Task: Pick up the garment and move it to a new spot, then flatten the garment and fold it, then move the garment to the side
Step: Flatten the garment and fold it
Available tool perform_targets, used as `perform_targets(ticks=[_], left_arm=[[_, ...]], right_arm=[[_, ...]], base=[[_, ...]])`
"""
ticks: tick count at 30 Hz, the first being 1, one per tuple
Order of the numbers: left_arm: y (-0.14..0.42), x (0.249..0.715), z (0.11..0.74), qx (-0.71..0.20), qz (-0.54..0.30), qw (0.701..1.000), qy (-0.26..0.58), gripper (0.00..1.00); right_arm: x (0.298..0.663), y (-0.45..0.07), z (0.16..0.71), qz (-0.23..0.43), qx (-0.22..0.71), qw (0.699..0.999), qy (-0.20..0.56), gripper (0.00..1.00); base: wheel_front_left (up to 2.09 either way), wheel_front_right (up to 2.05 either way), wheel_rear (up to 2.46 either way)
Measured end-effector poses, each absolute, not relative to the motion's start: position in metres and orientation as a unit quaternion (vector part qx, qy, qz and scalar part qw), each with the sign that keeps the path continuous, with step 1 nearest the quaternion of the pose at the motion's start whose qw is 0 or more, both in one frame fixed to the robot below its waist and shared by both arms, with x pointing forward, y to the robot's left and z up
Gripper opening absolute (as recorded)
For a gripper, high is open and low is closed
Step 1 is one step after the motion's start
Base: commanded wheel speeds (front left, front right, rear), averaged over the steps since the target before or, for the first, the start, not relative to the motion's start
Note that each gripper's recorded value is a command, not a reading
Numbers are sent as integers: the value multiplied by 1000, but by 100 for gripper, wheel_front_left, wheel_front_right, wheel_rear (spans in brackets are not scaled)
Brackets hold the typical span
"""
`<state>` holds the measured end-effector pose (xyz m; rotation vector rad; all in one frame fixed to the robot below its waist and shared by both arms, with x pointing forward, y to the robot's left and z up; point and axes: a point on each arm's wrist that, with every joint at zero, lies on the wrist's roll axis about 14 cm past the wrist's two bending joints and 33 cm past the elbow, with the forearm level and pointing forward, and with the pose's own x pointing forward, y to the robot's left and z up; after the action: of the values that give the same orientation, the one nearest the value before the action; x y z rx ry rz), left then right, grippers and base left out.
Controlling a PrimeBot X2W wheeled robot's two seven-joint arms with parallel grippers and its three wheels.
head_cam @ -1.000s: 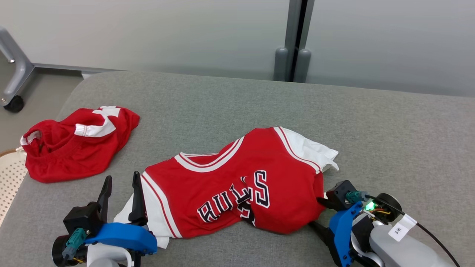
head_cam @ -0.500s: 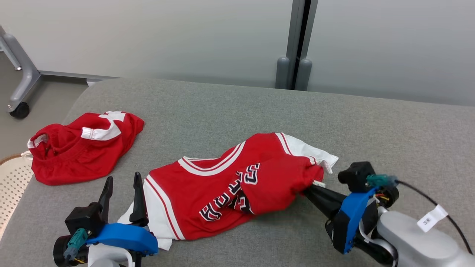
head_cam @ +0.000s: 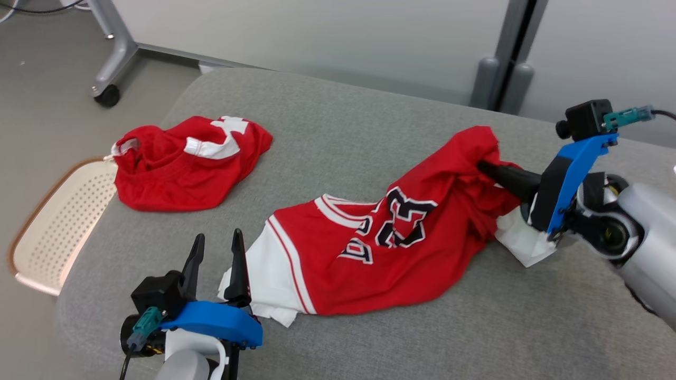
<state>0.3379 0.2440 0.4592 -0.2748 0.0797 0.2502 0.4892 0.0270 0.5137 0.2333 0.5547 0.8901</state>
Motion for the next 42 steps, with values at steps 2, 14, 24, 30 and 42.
perform_targets(ticks=[2, 14, 24, 30, 42], left_arm=[[247, 335, 455, -140, 134, 980, 45, 100], [264, 339, 438, -126, 163, 976, 72, 100], [240, 361, 449, -121, 111, 985, 53, 100], [226, 366, 460, -116, 80, 989, 39, 100], [227, 362, 451, -113, 78, 989, 52, 100]], right_arm=[[507, 25, 495, 401, 104, 856, 308, 0], [579, 57, 482, 361, 100, 907, 193, 100], [554, 12, 520, 363, 53, 927, 76, 100], [508, -19, 489, 350, 39, 930, 107, 100], [454, -5, 391, 341, 39, 893, 292, 100]], base=[[0, 0, 0], [0, 0, 0], [0, 0, 0], [0, 0, 0], [0, 0, 0]])
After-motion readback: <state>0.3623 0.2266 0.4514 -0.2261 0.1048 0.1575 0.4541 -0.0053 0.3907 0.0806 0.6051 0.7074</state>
